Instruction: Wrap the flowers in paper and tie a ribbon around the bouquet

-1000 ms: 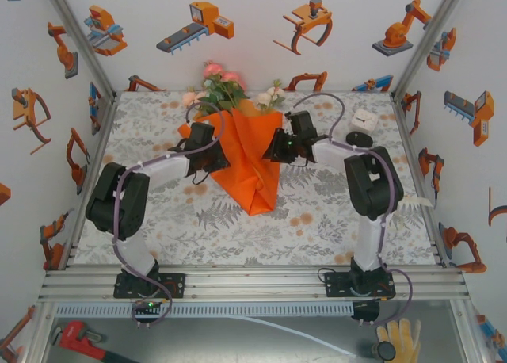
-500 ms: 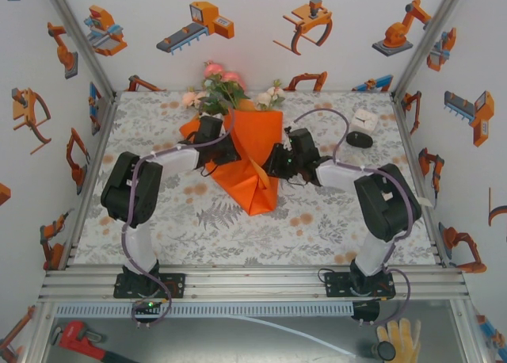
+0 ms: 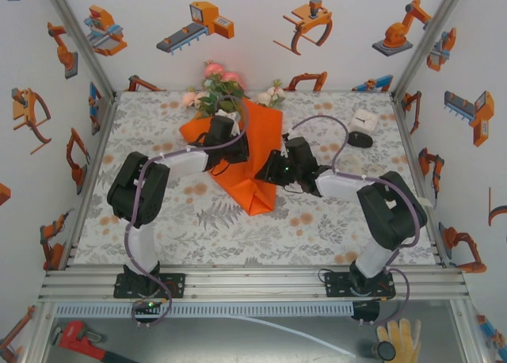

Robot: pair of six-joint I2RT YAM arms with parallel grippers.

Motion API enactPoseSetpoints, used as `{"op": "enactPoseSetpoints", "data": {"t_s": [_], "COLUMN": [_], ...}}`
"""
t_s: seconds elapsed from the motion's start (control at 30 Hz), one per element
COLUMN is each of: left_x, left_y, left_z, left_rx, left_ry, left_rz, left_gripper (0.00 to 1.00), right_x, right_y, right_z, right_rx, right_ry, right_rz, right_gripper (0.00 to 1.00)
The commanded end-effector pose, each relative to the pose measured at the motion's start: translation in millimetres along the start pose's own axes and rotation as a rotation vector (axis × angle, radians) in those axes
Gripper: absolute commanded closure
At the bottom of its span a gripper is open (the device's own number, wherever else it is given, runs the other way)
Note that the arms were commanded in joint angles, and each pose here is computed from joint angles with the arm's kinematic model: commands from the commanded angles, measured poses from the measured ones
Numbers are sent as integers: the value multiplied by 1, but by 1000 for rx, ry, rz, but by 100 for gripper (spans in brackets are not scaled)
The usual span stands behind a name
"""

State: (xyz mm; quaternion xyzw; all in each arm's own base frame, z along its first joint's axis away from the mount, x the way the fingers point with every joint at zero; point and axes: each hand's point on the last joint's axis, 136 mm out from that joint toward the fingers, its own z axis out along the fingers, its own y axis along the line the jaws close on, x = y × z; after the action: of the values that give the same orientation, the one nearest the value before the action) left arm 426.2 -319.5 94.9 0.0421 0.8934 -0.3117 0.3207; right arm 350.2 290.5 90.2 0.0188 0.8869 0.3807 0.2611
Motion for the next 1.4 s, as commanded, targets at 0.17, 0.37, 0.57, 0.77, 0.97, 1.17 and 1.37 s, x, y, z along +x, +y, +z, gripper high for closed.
{"op": "enactPoseSetpoints", "data": {"t_s": [0.17, 0.37, 0.57, 0.77, 0.97, 1.17, 1.37], "left_x": [-79, -76, -62, -69, -53, -33, -23], "left_y": [5, 20, -16, -5, 10, 47, 54], "left_z": [-89, -150, -114, -44, 26, 36, 33], "left_rx": [-97, -228, -43, -46, -33, -142, -127], "left_ry": [-211, -233, -97, -42, 53, 57, 70], "left_rz": [11, 12, -7, -47, -108, -119, -105], "left_gripper": [59, 56, 52, 52, 56, 58, 59], "right_x": [2, 16, 40, 49, 51, 45, 38], "right_y": [15, 18, 23, 18, 24, 35, 42], "right_z": [28, 42, 47, 52, 56, 32, 7], "right_rx": [-43, -55, -66, -52, -82, -73, -77], "right_ry": [20, 74, 132, 155, 164, 117, 68], "right_rz": [-7, -18, -50, -58, -54, -94, -153], "right_gripper": [60, 60, 61, 60, 61, 61, 59]}}
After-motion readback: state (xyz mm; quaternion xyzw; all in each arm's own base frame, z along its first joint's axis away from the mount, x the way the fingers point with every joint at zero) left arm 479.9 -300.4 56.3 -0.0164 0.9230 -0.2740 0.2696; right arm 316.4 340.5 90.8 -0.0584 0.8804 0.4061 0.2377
